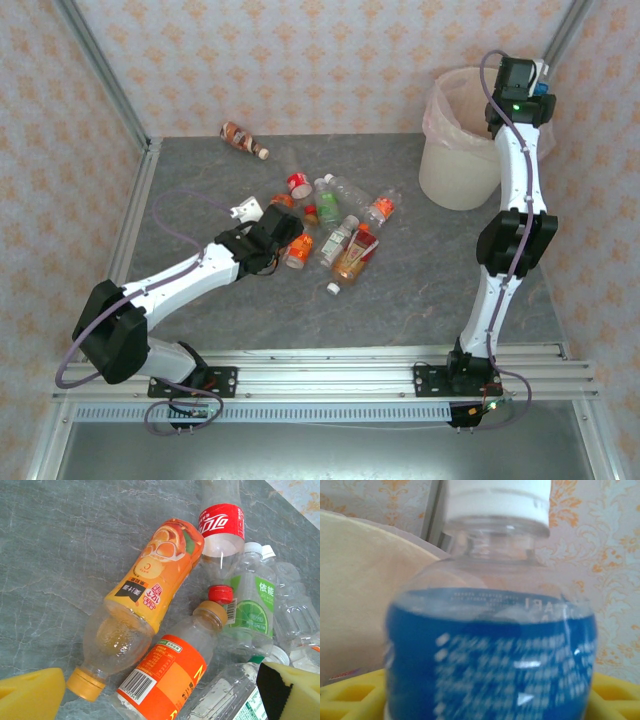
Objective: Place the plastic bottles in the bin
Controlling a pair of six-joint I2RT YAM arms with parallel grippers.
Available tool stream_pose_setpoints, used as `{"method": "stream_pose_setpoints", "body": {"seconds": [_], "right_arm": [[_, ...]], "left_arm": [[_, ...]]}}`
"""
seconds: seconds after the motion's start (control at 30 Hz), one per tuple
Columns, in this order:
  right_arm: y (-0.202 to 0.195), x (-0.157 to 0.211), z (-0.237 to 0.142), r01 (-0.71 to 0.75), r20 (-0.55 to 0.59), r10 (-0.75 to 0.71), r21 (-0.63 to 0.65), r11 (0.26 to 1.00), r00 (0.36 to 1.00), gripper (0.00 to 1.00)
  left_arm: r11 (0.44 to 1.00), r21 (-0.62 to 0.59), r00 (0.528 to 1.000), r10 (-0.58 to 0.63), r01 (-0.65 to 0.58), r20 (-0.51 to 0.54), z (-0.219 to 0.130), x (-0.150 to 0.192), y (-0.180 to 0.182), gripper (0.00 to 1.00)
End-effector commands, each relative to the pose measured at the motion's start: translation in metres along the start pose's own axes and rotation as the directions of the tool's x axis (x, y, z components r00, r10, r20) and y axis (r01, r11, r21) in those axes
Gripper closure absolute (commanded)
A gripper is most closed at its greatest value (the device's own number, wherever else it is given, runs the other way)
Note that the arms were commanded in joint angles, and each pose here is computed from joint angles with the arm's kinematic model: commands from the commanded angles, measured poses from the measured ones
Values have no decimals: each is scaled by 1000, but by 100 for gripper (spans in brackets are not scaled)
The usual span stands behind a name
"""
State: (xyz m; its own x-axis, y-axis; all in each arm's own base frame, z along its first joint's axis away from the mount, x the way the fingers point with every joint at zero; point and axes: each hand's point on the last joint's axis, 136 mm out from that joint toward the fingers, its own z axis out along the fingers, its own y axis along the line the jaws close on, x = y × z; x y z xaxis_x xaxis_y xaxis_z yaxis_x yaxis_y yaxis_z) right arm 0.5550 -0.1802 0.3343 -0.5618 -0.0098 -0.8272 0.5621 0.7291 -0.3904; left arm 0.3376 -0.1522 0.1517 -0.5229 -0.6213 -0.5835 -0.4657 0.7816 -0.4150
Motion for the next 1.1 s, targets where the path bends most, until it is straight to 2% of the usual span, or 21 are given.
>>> {"method": "stream_pose_setpoints", "body": {"seconds": [0.0, 0.4, 0.6, 0.97, 1.03, 1.07], "right_arm": [[-12, 0, 1, 17, -10, -16, 62, 998, 1000, 28], [-9, -2, -7, -2, -10, 2, 21, 1000, 1000, 26], [2, -18, -32, -38, 44, 42, -94, 995, 998, 24], [-9, -25, -62, -107, 56, 114, -117, 987, 992, 21], [-7, -24, -71, -125, 47, 135, -161, 979, 990, 20], [-6, -23, -78, -143, 41, 154, -192, 971, 987, 13]], "left_arm": [[999, -40, 1000, 13, -13, 13, 0, -7, 4, 0], [999, -38, 1000, 8, -8, 1, 5, -5, 2, 0], [1000, -29, 1000, 10, -10, -3, 5, -4, -1, 0], [1000, -25, 1000, 8, -8, -7, 7, -3, -2, 0], [999, -29, 1000, 18, -18, -3, 7, -6, -2, 0], [999, -33, 1000, 20, -20, 2, 7, -8, -1, 0]]}}
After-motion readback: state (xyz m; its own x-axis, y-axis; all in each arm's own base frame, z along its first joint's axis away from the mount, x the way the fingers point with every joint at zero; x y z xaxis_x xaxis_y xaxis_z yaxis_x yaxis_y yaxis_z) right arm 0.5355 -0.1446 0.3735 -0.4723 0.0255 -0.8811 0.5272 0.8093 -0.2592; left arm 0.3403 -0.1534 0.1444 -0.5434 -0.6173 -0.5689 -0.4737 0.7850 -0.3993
